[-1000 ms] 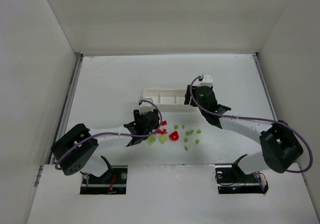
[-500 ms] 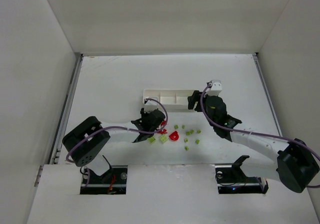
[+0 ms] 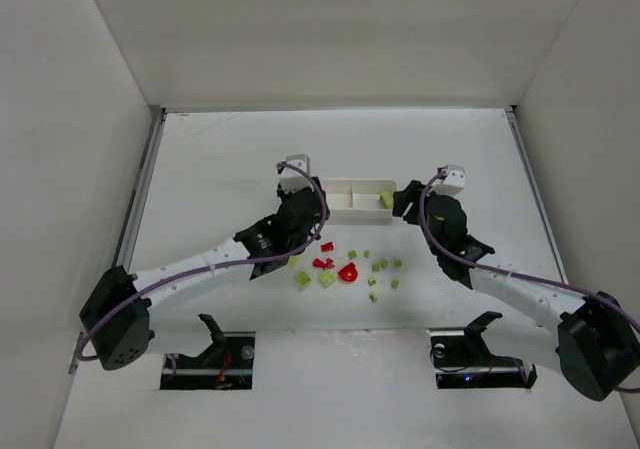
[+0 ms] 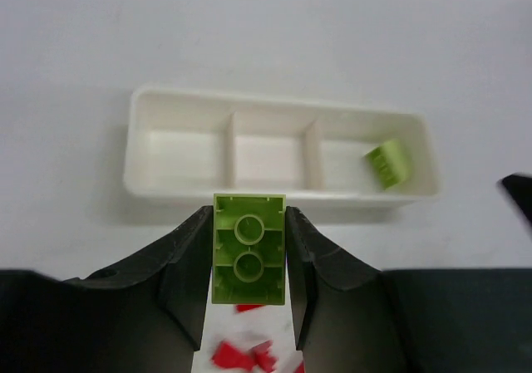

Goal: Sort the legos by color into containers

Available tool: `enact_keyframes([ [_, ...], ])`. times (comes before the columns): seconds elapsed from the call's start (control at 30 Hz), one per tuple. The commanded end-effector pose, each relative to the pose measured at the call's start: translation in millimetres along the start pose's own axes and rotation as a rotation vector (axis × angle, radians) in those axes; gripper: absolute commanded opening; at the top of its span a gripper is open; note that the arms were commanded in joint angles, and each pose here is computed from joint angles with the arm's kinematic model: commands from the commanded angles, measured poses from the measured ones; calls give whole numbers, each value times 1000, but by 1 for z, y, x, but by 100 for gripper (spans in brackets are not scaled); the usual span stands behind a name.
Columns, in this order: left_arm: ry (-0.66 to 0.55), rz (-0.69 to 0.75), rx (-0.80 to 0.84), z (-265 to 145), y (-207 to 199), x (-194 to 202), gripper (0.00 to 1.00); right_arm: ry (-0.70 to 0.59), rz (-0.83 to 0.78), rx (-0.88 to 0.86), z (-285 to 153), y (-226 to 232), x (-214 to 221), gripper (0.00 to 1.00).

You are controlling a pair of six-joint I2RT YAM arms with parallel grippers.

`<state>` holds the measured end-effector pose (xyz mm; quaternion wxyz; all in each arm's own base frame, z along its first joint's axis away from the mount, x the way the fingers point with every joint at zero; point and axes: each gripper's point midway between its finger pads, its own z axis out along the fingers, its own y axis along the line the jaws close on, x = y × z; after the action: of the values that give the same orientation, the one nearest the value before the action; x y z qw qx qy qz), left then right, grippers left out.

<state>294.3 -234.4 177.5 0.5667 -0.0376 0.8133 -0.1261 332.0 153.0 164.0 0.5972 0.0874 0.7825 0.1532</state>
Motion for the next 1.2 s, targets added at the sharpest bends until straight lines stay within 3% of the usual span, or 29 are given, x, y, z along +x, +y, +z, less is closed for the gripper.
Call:
enact_keyframes([
  [0.0, -32, -38, 80, 5, -40, -35, 14, -88, 107, 51, 1, -16, -22, 66],
  [0.1, -14, -49, 120, 28, -71, -37, 15, -105, 147, 109, -1, -36, -24, 42],
  [0.17, 2, -46, 144, 43, -90, -32, 15, -108, 171, 129, -2, -44, -25, 35],
  [0.27, 34, -41, 187, 62, -119, -21, 15, -110, 184, 128, -3, -46, -25, 36],
  [0.43, 52, -7, 216, 86, -151, -6, 16, -101, 179, 128, -1, -45, -21, 46],
  [0.8, 114, 45, 203, 124, -161, 32, 25, -115, 192, 128, -4, -47, -23, 55],
  [1.0, 111, 43, 197, 127, -158, 30, 46, -111, 190, 126, -3, -46, -22, 60],
  [1.17, 72, 11, 216, 114, -156, 5, 58, -98, 167, 108, -1, -37, -20, 63],
])
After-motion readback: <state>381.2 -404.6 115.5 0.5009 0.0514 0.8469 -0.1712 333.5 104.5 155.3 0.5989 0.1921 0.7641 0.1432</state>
